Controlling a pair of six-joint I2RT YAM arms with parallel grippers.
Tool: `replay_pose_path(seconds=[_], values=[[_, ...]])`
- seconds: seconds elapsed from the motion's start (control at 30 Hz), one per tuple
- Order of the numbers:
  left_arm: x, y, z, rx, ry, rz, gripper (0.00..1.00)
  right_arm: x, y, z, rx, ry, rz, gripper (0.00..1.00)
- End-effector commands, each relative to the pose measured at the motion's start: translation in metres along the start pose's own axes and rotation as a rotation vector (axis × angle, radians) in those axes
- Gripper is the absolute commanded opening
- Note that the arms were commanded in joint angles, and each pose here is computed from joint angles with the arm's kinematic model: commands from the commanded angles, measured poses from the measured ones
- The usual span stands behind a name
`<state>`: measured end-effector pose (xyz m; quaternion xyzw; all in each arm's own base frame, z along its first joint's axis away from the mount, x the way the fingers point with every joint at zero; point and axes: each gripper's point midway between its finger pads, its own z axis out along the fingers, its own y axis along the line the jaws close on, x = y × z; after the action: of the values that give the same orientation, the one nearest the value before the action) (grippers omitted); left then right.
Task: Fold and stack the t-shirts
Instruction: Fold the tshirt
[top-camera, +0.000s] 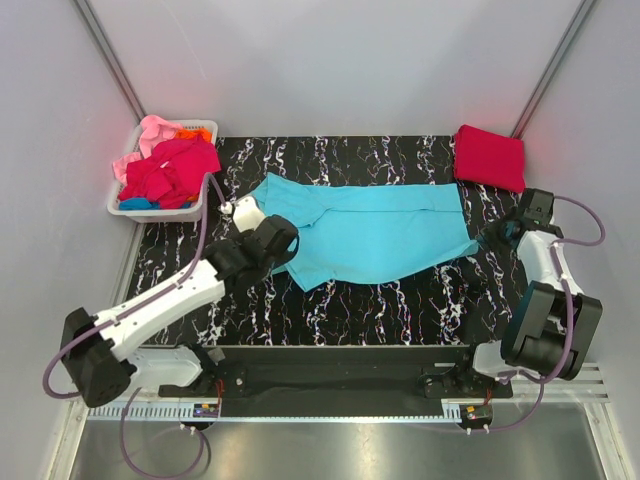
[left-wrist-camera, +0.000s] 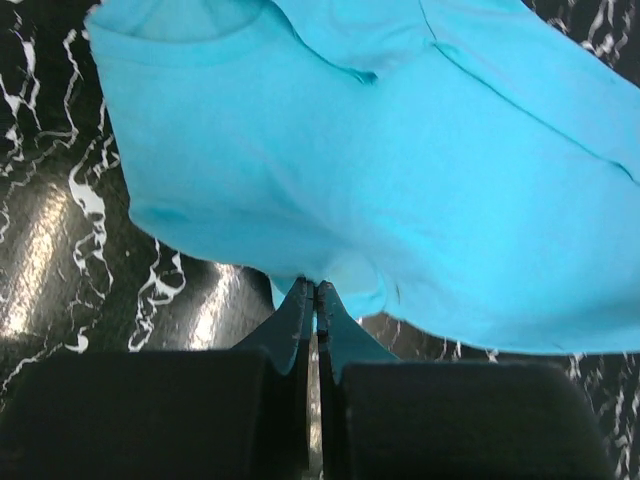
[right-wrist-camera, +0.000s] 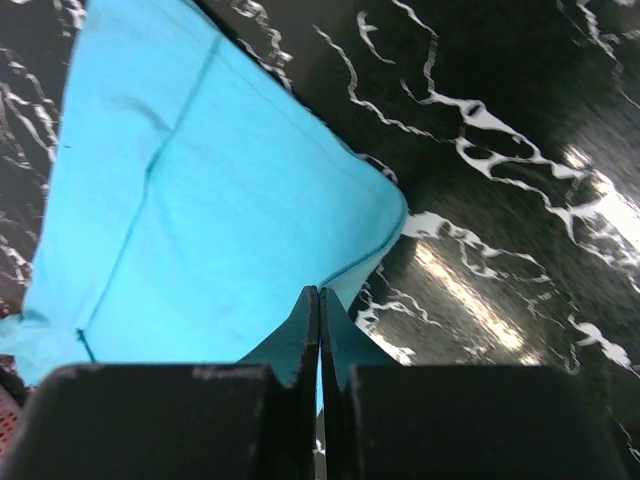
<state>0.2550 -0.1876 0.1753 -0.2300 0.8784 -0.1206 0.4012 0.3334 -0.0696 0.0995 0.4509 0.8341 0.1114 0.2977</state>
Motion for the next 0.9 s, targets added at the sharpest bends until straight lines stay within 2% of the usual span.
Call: replay_pose_path(seconds=[0.0, 0.23, 0.5, 0.87], values=[[-0.031, -0.008, 0.01, -0.036, -0.089, -0.014, 0.0, -0.021, 0.03, -0.001, -0.107, -0.026, -0.033, 0.0], [-0.064, 0.006, 0.04, -0.131, -0.137, -0.073, 0.0, -0.047, 0.057, 0.019, -0.173, -0.037, -0.049, 0.0], [-0.105, 0.011, 0.067, -0.19, -0.196, -0.119, 0.0, -0.058, 0.087, 0.062, -0.28, 0.04, -0.066, 0.0], [-0.121, 0.001, 0.132, -0.222, -0.164, -0.103, 0.0, -0.067, 0.118, 0.107, -0.388, 0.109, -0.17, 0.0]])
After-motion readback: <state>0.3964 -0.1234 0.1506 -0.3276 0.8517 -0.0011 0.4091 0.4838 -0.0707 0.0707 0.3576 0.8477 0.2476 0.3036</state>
